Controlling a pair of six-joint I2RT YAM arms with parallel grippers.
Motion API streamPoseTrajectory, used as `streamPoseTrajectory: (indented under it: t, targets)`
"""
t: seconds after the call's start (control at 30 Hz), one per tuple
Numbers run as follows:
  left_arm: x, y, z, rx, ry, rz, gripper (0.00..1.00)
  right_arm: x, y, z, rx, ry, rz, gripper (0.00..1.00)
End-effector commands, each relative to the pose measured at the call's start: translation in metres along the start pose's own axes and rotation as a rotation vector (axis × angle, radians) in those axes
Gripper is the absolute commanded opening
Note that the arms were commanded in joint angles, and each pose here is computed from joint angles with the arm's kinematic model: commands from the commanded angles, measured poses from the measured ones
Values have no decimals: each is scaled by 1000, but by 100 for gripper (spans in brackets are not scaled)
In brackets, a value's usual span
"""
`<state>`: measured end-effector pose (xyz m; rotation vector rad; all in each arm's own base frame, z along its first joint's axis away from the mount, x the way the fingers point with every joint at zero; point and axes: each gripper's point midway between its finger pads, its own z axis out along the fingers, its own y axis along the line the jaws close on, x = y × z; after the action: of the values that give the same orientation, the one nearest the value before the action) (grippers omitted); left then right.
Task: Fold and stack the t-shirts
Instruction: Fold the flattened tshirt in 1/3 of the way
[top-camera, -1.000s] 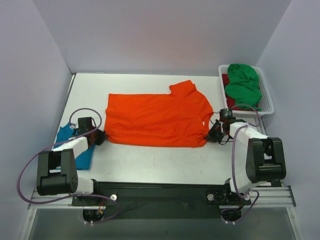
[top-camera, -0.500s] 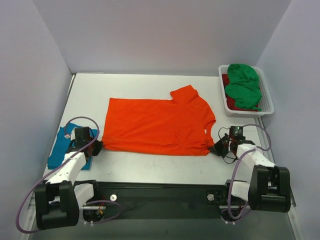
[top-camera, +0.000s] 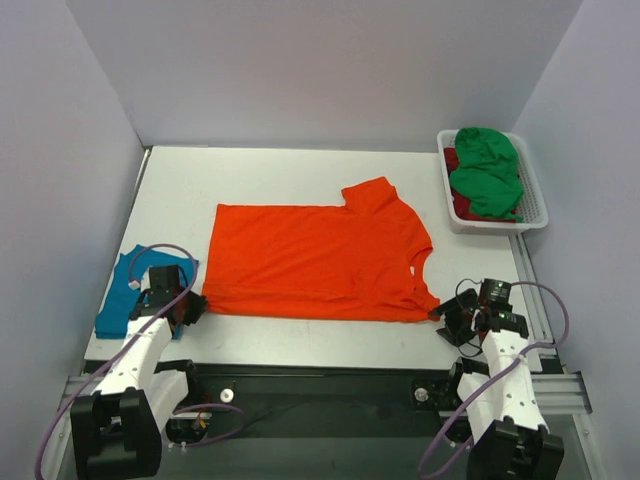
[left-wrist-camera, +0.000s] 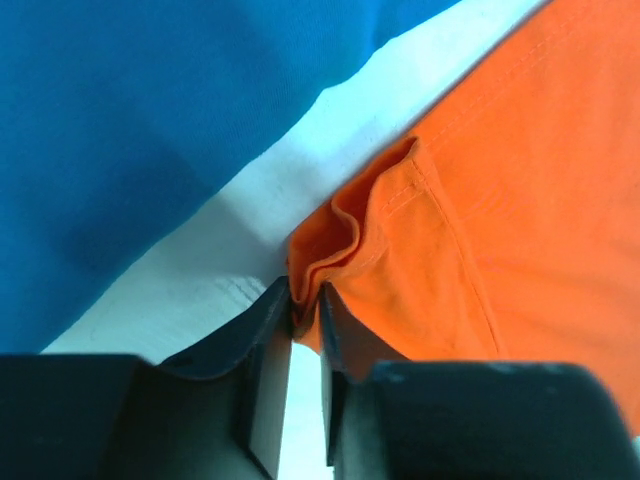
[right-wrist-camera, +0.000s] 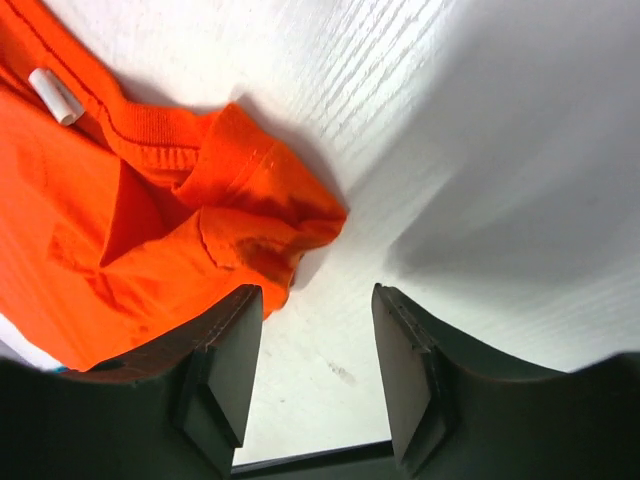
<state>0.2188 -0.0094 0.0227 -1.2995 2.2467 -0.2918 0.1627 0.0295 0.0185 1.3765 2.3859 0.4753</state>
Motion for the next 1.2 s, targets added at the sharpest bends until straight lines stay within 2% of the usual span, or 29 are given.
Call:
streamPoseTrajectory:
  t: [0.0,0.07,0.3,0.4,0.47,0.57,0.7,0.83,0.97,1.17]
  targets:
    - [-4,1,-7,-2,-15,16,30,8,-8,-15,30,14,-4,50]
    - [-8,-4,-14,18,-30,26,34,0,-1,-24,5,-35,-38,50]
    - [-26,-25,-36,88,-94,46,36,-32,26,-44,-51,-192,-165,49]
    - [-33,-35,-43,118,-115,56,36,-42,35,-41,-49,-216,-182,43]
    - [-36,-41,-45,136,-122,60,36,-49,37,-33,-23,-214,-177,40]
    - [-37,-51,-45,163,-114,69,36,-55,35,-19,13,-196,-160,40]
    - [-35,-60,-41,182,-96,87,35,-41,40,4,-37,-108,-124,40]
    - [-24,-68,-34,193,-66,114,35,-32,28,27,2,-44,-79,40]
    - [-16,-68,-24,164,-75,146,35,-31,10,35,58,-29,-40,41]
    - [-6,-42,-3,47,-73,162,35,-38,-2,28,78,-60,-8,43]
